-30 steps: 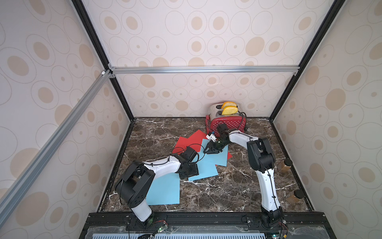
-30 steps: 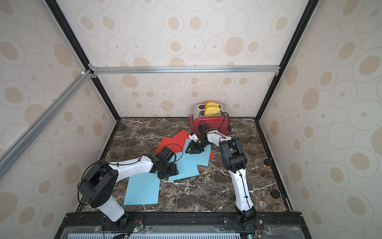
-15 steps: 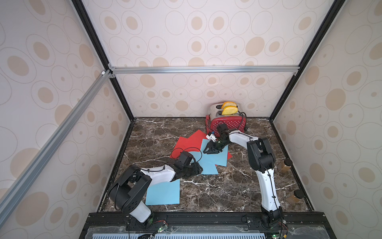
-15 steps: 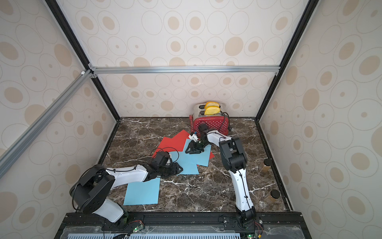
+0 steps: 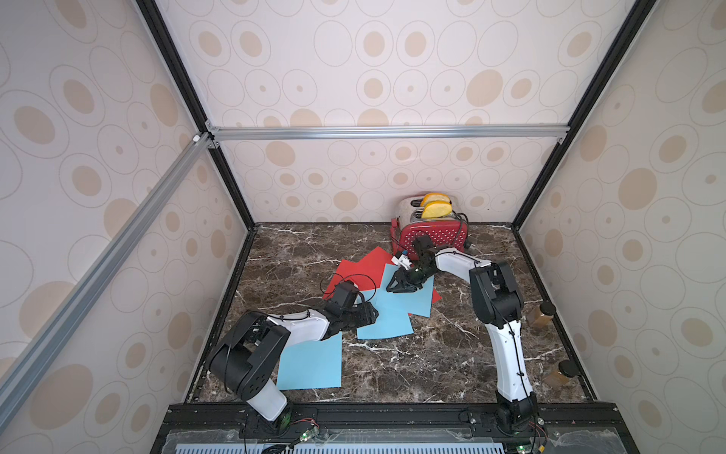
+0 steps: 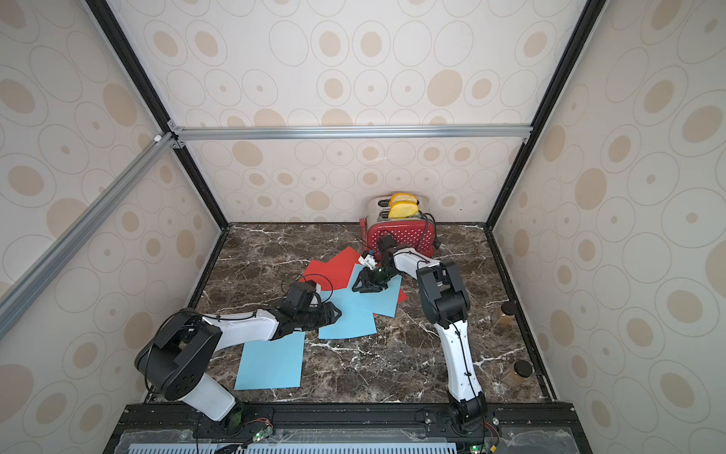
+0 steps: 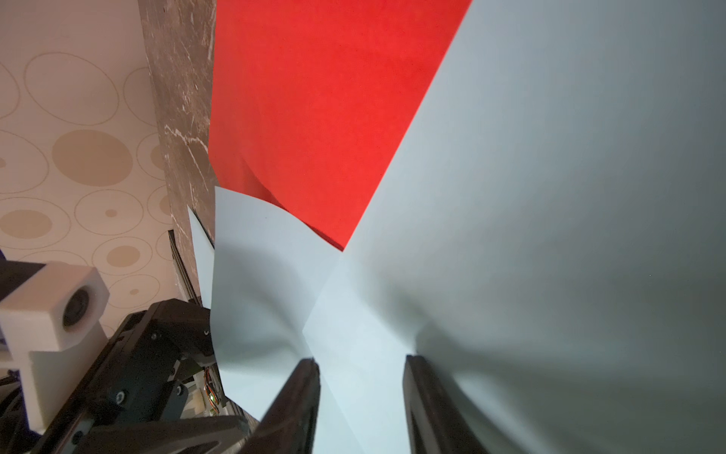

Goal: Sort the scattered colored papers by color
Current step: Pick up the colored paper from the center of the board.

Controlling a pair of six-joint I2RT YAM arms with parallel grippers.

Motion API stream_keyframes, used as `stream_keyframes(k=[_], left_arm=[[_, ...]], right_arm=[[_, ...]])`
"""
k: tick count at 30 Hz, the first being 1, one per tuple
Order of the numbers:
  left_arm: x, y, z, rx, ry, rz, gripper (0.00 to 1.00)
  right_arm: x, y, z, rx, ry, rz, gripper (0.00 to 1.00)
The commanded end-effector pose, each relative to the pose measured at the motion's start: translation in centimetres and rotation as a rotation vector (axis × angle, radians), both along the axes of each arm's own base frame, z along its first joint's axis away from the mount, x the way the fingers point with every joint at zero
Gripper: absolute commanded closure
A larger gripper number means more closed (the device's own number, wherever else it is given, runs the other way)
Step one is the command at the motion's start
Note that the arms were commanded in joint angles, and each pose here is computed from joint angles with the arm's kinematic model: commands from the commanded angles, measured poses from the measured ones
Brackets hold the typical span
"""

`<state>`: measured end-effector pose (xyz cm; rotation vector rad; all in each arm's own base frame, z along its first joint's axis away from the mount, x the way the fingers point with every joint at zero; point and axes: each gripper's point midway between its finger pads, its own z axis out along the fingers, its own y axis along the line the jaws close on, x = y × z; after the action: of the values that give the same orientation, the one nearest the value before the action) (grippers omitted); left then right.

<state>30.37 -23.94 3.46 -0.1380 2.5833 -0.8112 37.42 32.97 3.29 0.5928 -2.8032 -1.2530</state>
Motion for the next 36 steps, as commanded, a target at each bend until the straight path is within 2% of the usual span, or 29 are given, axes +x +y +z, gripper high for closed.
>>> stream_keyframes(k=[1, 4, 7, 13, 17, 19, 22, 27, 33, 36], left_arm=[[-1.3, 1.2, -2.7, 0.073, 0.078, -0.039, 0.35], [-1.8, 1.3, -2.6, 0.053, 0.091, -0.030, 0.45], [-2.1, 1.5, -2.2, 0.046, 0.095, -0.011, 0.69], [-1.4, 1.5, -0.6, 0.069, 0.081, -0.014, 0.99], [-0.3, 1.0, 1.6, 0.067, 0.037, -0.024, 1.00], [0.2, 0.7, 3.1, 0.065, 0.004, -0.041, 1.00], [0.6, 0.7, 5.3, 0.072, -0.046, -0.059, 1.00], [0.2, 2.3, 7.9, 0.134, -0.072, -0.030, 1.00], [-3.9, 5.5, 7.4, 0.230, 0.057, -0.013, 1.00], [-6.2, 7.1, 6.8, 0.291, 0.136, -0.029, 1.00]], right_arm=[[-2.1, -1.3, -3.6, -0.093, 0.090, 0.004, 0.58], [-2.1, -1.3, -3.7, -0.094, 0.092, 0.004, 0.59], [-1.9, -1.2, -3.7, -0.093, 0.090, 0.002, 0.58], [-1.2, -1.5, -2.8, -0.119, 0.035, 0.005, 0.57], [0.1, -1.4, -0.1, -0.112, -0.043, -0.002, 0.45], [0.9, -1.5, 2.0, -0.115, -0.100, -0.004, 0.31], [1.7, -1.7, 5.3, -0.124, -0.176, -0.008, 0.21], [1.5, -2.6, 9.0, -0.145, -0.220, -0.032, 0.21], [-0.7, -3.5, 11.0, -0.089, -0.241, -0.114, 0.21], [-1.6, -3.4, 11.4, -0.054, -0.224, -0.110, 0.21]])
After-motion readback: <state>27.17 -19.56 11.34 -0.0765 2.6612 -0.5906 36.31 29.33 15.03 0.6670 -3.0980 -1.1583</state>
